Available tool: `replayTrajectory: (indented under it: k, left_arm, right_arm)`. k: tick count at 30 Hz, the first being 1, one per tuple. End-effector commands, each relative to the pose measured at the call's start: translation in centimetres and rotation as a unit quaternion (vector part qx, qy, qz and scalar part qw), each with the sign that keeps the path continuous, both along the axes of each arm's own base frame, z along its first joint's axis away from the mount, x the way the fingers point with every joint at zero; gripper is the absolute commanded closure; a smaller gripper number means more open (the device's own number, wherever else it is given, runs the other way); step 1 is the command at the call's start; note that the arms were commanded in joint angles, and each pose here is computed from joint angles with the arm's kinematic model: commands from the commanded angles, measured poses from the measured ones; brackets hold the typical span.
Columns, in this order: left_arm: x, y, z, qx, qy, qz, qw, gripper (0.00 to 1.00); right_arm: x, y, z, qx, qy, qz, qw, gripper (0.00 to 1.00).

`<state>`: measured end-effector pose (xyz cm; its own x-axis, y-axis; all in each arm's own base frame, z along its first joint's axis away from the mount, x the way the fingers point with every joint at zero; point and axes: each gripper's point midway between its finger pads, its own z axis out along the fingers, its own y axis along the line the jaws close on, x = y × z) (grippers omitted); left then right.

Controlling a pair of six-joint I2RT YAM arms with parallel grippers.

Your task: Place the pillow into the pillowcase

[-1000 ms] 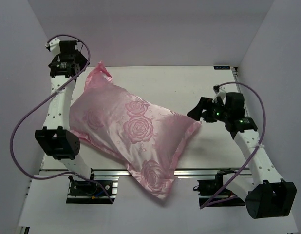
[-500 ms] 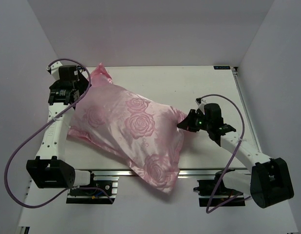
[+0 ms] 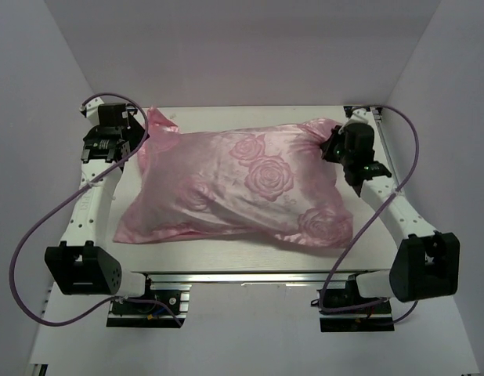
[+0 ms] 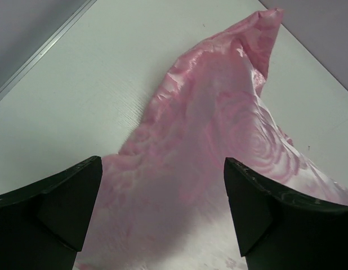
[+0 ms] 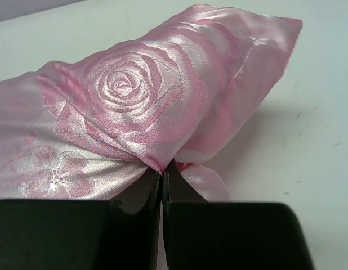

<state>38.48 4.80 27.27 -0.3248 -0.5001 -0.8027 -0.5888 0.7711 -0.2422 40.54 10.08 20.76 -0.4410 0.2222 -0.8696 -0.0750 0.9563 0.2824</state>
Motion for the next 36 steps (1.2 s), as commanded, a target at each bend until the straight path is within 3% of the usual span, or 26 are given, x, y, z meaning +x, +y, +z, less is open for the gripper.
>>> replayTrajectory:
  k: [1, 3, 4, 6, 10, 17, 29, 31, 36]
  left_arm:
    - [0.5, -0.2, 1.0, -0.002, -0.006, -0.004, 1.000, 0.02]
    - [0.6, 0.0, 0.9, 0.001, 0.002, -0.003, 1.000, 0.02]
    - [0.6, 0.0, 1.0, 0.003, 0.005, -0.001, 1.000, 0.02]
    - [0.5, 0.2, 1.4, 0.005, 0.004, 0.003, 1.000, 0.02]
    - [0.2, 0.2, 2.8, 0.006, -0.013, 0.001, 1.000, 0.02]
    - [-0.1, -0.7, 4.1, 0.003, -0.034, -0.030, 0.999, 0.02]
    - [-2.6, -1.0, 6.2, 0.000, -0.069, -0.040, 0.997, 0.02]
    - [-3.0, -1.0, 6.1, 0.000, -0.070, -0.039, 0.997, 0.02]
    - [-3.8, -1.0, 5.9, -0.002, -0.066, -0.039, 0.997, 0.02]
  right_arm:
    - [3.5, -4.6, 3.3, -0.049, -0.046, -0.051, 0.996, 1.00]
    - [4.3, -5.4, 2.8, -0.054, -0.022, -0.053, 0.997, 1.00]
    - [4.0, -5.5, 2.3, -0.069, -0.002, -0.046, 0.997, 0.54]
    - [4.2, -5.7, 3.5, -0.072, -0.003, -0.052, 0.996, 0.11]
    - [2.9, -6.1, 6.4, -0.068, -0.025, -0.063, 0.995, 0.11]
    - [-3.1, -7.3, 11.3, -0.054, -0.077, -0.088, 0.992, 0.11]
    - [-10.0, -7.2, 11.0, -0.021, -0.055, -0.086, 0.994, 0.11]
    - [-10.0, -6.9, 11.4, -0.025, -0.090, -0.070, 0.993, 0.10]
    - [-10.8, -7.5, 10.3, -0.024, -0.077, -0.087, 0.993, 0.11]
